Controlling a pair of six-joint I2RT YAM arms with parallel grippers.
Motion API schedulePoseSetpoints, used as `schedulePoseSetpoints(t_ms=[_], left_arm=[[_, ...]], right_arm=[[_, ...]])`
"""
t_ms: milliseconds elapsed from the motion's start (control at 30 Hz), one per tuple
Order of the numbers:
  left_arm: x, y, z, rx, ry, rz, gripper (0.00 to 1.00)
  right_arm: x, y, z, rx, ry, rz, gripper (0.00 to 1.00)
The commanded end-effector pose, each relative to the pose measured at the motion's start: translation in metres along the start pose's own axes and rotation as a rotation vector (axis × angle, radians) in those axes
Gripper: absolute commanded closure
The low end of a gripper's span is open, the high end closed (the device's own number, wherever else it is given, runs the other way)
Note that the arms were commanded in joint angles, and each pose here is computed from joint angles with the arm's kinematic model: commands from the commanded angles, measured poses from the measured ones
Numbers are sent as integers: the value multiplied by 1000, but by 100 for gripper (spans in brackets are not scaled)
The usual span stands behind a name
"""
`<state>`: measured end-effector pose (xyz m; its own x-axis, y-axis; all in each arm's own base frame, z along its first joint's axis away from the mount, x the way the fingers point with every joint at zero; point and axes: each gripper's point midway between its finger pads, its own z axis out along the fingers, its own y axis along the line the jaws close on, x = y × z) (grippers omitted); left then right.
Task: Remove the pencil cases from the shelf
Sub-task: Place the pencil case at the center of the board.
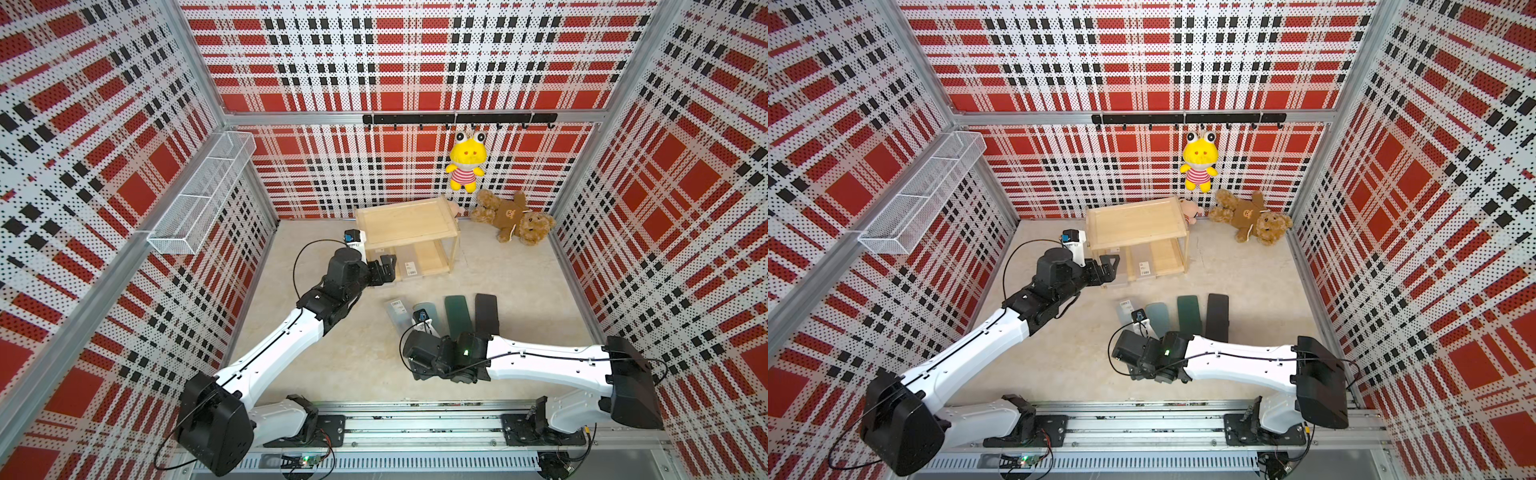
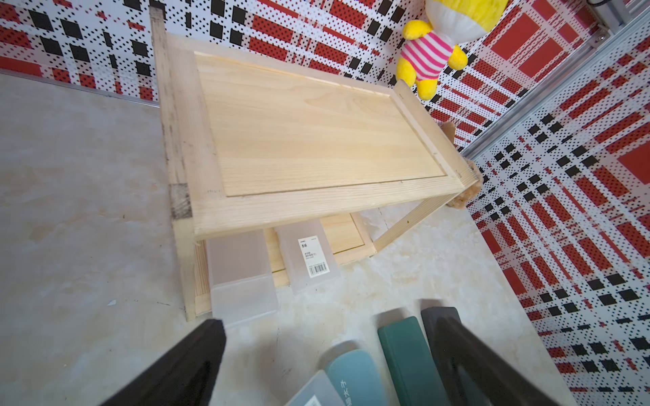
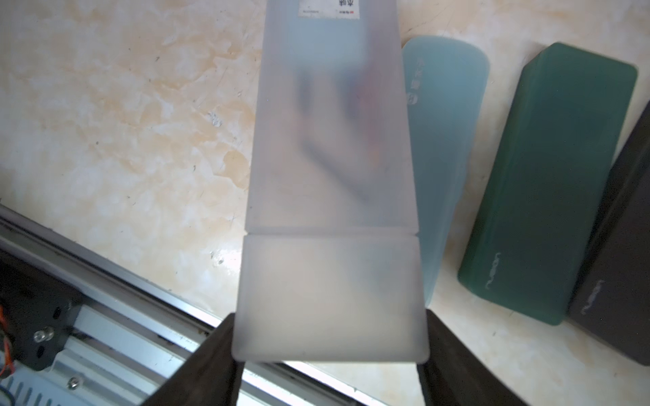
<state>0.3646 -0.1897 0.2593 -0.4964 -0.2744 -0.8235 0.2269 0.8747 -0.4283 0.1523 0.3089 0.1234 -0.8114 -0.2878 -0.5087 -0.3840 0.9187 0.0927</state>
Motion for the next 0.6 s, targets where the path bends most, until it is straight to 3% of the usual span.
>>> schedulePoseSetpoints(t_ms=[0, 200, 567], left_arm=[[-4, -5, -9, 20, -28, -10, 1], [-5, -2, -15, 12, -42, -9, 1], [-3, 3, -12, 1, -34, -4, 1]], right_arm=[[3, 10, 7, -11, -2, 86, 31], [8, 22, 20, -46, 21, 135, 30], [4, 56, 45, -66, 75, 108, 27]])
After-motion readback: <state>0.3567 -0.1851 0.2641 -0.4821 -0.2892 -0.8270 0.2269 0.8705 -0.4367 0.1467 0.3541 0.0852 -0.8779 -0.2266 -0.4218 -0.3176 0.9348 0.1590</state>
